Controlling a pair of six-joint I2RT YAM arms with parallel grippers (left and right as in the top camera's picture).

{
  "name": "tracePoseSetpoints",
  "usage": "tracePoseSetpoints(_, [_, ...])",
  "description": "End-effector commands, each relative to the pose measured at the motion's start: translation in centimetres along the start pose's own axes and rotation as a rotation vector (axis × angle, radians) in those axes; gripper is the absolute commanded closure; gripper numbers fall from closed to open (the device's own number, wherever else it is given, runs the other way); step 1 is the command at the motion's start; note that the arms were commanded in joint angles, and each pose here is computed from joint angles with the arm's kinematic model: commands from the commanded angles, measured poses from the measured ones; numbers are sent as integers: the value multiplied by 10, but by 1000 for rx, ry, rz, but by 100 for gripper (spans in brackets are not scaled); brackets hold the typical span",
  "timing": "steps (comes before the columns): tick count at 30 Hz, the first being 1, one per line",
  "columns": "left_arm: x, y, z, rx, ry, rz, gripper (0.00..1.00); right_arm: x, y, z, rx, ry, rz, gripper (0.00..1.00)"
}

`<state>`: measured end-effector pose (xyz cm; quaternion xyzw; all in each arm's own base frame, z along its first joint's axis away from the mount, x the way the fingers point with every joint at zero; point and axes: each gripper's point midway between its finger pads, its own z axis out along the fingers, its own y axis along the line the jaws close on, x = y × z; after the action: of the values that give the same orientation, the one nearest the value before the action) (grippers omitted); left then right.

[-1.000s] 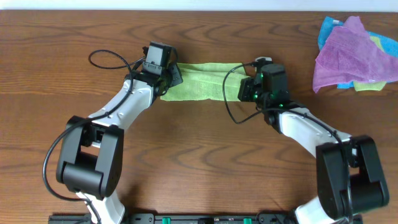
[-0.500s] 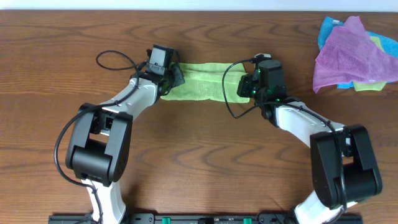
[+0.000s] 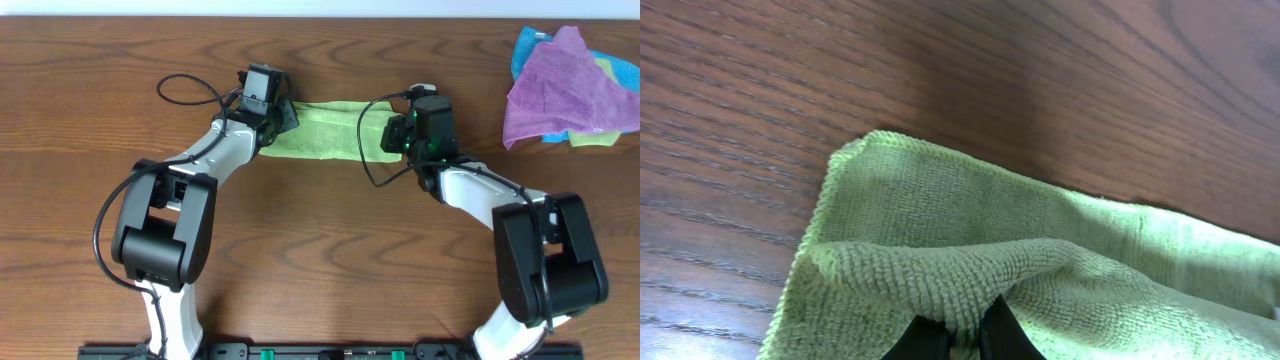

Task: Fold the cloth

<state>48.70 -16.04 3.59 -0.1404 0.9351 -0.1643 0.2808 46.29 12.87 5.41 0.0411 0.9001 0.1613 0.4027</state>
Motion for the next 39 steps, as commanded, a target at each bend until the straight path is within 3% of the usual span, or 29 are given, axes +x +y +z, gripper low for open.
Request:
tracePoseSetpoints(1, [-9, 6, 3, -31, -29, 14, 91, -3, 2, 8, 8, -8, -15, 99])
tracePoseSetpoints(11, [-24, 11, 3, -37, -79, 10, 94, -18, 7, 23, 2, -27, -27, 99])
tracePoseSetpoints(13, [-25, 10, 2, -35, -83, 12, 82, -18, 7, 23, 2, -27, -27, 99])
tracePoseSetpoints(14, [-25, 10, 2, -34, -85, 13, 62, -18, 7, 23, 2, -26, -27, 80])
tracePoseSetpoints(15, [-25, 10, 2, -34, -85, 13, 32, -18, 7, 23, 2, -27, -27, 39])
tracePoseSetpoints(16, [-25, 10, 2, -34, -85, 13, 17, -18, 7, 23, 2, -27, -27, 4])
tracePoseSetpoints(17, [-25, 10, 2, -34, -85, 14, 5, -18, 7, 23, 2, -28, -27, 1])
tracePoseSetpoints(29, [-23, -9, -1, 48, -37, 14, 5, -26, 22, 16, -61, -20, 11, 1])
tracePoseSetpoints(35, [-5, -3, -13, -26, 108, -40, 5, -14, 35, -1, -108, 98, 218, 1])
tracePoseSetpoints(39, [-6, -1, -13, -42, 100, -109, 5, 0, 32, 5, -87, 145, 341, 1])
